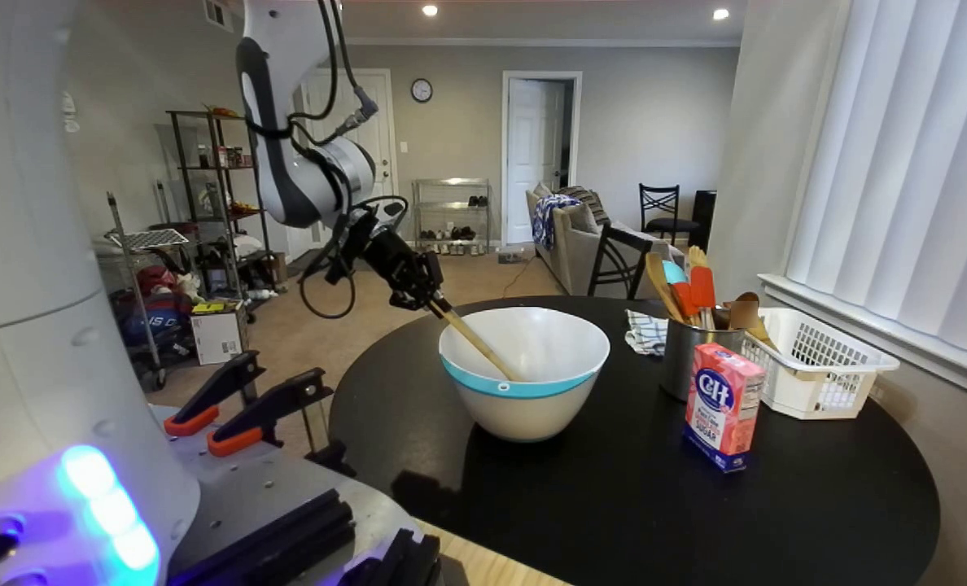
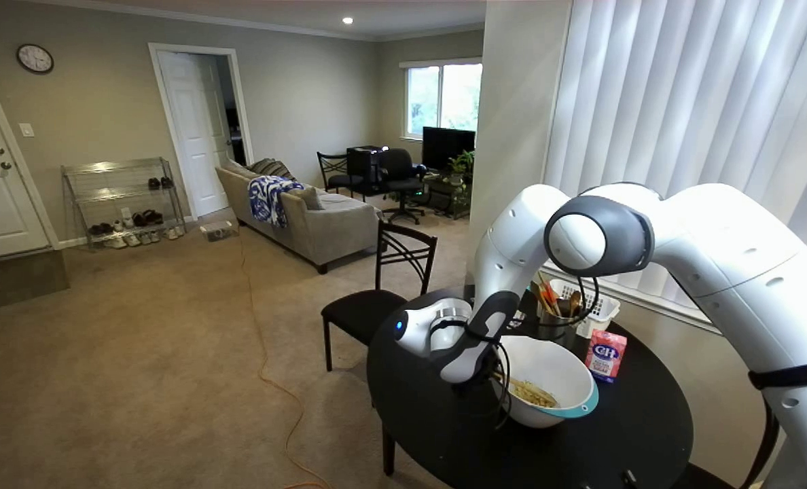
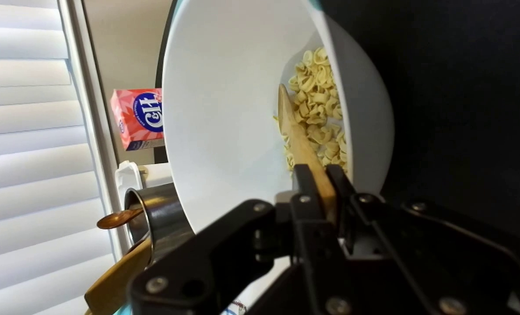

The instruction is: Pick up the wooden spoon from the white bowl and mix the substance in the white bowl

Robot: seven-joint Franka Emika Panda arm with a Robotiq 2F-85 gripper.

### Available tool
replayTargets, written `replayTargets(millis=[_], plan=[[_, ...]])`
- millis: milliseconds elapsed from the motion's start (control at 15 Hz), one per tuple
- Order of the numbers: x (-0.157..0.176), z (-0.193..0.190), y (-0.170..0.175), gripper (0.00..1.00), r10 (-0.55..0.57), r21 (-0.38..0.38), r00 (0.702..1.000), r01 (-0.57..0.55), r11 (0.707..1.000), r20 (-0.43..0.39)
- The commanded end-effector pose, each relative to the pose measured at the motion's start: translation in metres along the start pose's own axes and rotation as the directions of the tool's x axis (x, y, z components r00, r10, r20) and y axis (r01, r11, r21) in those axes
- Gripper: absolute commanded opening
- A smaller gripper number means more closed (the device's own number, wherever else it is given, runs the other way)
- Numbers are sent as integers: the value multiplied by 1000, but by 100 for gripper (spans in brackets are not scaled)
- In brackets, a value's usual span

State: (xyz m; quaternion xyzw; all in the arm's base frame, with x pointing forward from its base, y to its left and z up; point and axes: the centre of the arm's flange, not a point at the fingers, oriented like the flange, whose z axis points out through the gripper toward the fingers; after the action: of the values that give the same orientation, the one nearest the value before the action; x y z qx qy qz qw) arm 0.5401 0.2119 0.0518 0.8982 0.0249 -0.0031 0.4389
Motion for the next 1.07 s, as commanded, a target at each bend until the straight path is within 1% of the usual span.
replayTargets(millis=[0, 67, 200, 333, 467, 600, 733, 867, 1000], plan=[[-8, -2, 31, 3, 39, 73, 999, -41, 997, 30], [-7, -3, 46, 3, 66, 71, 997, -69, 995, 40], [-4, -2, 76, 3, 109, 93, 992, -115, 989, 65], [0, 3, 111, 3, 158, 154, 980, -175, 972, 119], [3, 6, 139, 3, 206, 220, 963, -242, 945, 173], [5, 12, 161, 3, 248, 293, 943, -306, 906, 221], [6, 18, 175, 3, 280, 362, 926, -359, 860, 254], [3, 27, 181, 3, 313, 416, 908, -408, 813, 279], [-6, 41, 187, 3, 360, 450, 879, -471, 758, 313]])
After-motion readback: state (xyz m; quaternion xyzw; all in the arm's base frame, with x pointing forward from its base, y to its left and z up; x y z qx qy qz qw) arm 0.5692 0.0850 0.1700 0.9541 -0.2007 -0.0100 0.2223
